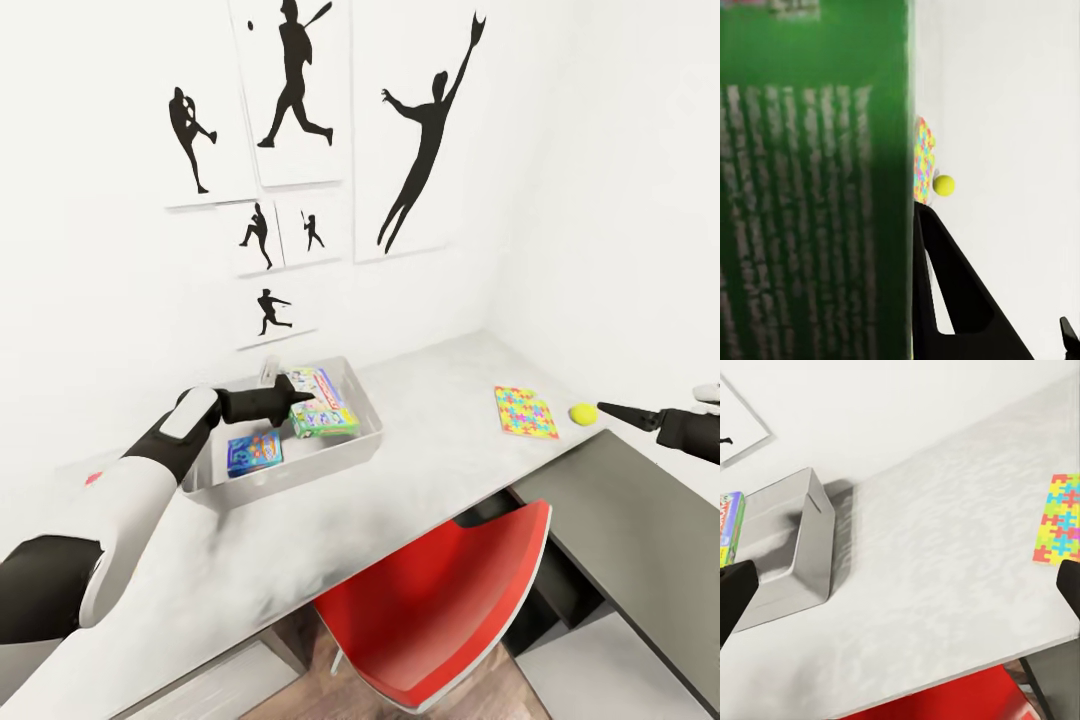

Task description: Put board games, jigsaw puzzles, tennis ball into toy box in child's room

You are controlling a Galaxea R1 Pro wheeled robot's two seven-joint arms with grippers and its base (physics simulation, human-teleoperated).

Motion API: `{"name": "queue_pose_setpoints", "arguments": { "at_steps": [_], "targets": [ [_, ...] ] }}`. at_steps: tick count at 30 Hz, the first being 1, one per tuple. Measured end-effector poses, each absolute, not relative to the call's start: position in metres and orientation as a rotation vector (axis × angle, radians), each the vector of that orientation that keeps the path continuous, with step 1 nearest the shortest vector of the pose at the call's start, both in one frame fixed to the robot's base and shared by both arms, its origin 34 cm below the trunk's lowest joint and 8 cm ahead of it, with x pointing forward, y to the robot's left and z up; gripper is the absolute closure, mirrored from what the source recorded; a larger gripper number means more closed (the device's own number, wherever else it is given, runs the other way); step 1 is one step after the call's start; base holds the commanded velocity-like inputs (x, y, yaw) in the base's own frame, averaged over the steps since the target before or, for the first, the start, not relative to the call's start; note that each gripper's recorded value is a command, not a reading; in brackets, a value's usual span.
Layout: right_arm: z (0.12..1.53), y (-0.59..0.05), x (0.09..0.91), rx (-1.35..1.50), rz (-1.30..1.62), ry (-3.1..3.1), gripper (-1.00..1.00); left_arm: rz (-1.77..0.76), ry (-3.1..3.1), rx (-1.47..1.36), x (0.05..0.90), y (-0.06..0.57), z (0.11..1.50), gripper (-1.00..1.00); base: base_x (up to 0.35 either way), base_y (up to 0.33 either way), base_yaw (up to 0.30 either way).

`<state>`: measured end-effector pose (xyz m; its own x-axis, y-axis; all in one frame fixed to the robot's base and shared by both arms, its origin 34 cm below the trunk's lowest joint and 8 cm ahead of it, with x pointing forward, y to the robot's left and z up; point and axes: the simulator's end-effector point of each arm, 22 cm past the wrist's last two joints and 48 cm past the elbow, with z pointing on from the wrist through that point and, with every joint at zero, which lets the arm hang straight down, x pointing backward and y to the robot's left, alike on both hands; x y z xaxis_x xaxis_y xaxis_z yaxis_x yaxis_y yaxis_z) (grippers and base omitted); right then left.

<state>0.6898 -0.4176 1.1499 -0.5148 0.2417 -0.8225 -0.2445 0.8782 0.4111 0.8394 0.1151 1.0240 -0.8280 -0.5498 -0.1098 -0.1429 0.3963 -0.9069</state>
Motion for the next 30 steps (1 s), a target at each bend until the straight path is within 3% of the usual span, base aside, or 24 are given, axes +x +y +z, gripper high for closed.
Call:
{"name": "queue_pose_setpoints", "arguments": {
  "at_steps": [30],
  "targets": [
    [1.146, -0.412, 0.687, 0.002, 0.621, 2.024, -1.00, -1.424, 2.197, -0.660, 0.852, 0.144, 1.037, 1.00, 0.000, 0.000, -0.017]
  ]
}}
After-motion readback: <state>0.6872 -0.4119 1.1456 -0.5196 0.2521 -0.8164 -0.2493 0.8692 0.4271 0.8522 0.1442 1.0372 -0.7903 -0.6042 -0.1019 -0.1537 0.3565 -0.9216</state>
